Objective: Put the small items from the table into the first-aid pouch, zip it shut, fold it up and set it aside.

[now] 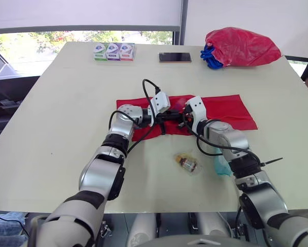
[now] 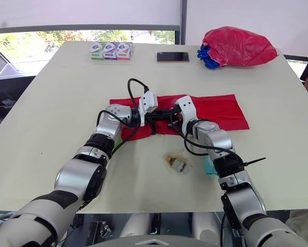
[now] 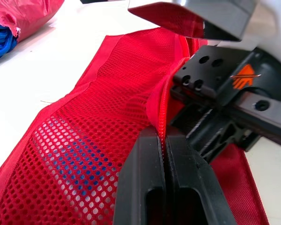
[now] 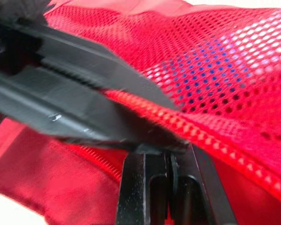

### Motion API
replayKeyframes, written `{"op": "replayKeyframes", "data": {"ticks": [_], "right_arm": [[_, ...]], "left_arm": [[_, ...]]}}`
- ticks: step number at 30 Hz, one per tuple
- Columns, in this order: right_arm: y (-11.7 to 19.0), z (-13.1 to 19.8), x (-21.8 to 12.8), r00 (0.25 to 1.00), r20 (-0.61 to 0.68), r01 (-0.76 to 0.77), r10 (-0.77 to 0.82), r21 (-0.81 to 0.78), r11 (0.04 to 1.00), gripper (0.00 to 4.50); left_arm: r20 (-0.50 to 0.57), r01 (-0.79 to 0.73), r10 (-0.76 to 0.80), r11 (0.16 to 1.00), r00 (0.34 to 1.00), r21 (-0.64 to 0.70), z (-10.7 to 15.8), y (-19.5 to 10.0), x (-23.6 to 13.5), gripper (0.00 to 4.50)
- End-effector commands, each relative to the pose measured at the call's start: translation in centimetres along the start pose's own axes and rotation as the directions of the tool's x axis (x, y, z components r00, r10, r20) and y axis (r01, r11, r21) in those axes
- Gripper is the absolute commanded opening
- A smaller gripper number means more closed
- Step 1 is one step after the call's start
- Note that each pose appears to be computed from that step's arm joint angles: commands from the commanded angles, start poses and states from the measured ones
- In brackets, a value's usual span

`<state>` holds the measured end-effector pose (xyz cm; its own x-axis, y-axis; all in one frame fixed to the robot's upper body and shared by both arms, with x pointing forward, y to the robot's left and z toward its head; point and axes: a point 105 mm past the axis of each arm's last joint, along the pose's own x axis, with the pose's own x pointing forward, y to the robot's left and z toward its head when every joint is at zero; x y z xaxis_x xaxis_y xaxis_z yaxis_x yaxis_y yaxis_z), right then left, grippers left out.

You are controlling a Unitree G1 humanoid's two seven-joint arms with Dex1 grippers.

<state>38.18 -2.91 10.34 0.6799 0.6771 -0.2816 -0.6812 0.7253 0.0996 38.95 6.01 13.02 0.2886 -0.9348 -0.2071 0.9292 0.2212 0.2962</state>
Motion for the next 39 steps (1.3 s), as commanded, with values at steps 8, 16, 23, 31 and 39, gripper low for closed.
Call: {"op": "replayKeyframes", "data": {"ticks": [8,16,23,31,39], "right_arm": [[0.8,2.4,-7.5,0.982,0.097,-0.142,0.164,-0.202,0.969,0.02],[-1.5,2.6,-16.6,0.969,0.147,-0.138,0.198,-0.339,0.930,0.26],[-4.9,2.1,-23.9,0.985,0.091,-0.099,0.145,-0.392,0.915,2.89],[-6.5,2.8,-28.8,0.992,0.040,-0.093,0.121,-0.423,0.901,4.34],[-6.1,3.4,-28.3,0.986,0.046,-0.123,0.157,-0.431,0.894,4.34]], "left_arm": [[0.011,-0.033,0.033,0.999,0.999,0.024,0.4,0.6,-0.6,0.00],[-0.001,-0.054,0.054,0.998,0.999,0.023,0.0,0.8,-1.2,0.00],[-0.019,-0.076,0.076,0.997,0.997,0.024,-0.4,1.3,-1.9,0.00],[-0.036,-0.202,0.203,0.979,0.978,0.042,-0.4,3.1,-2.5,0.00],[-0.056,-0.335,0.338,0.941,0.939,0.052,-0.4,5.1,-3.7,0.00]]}}
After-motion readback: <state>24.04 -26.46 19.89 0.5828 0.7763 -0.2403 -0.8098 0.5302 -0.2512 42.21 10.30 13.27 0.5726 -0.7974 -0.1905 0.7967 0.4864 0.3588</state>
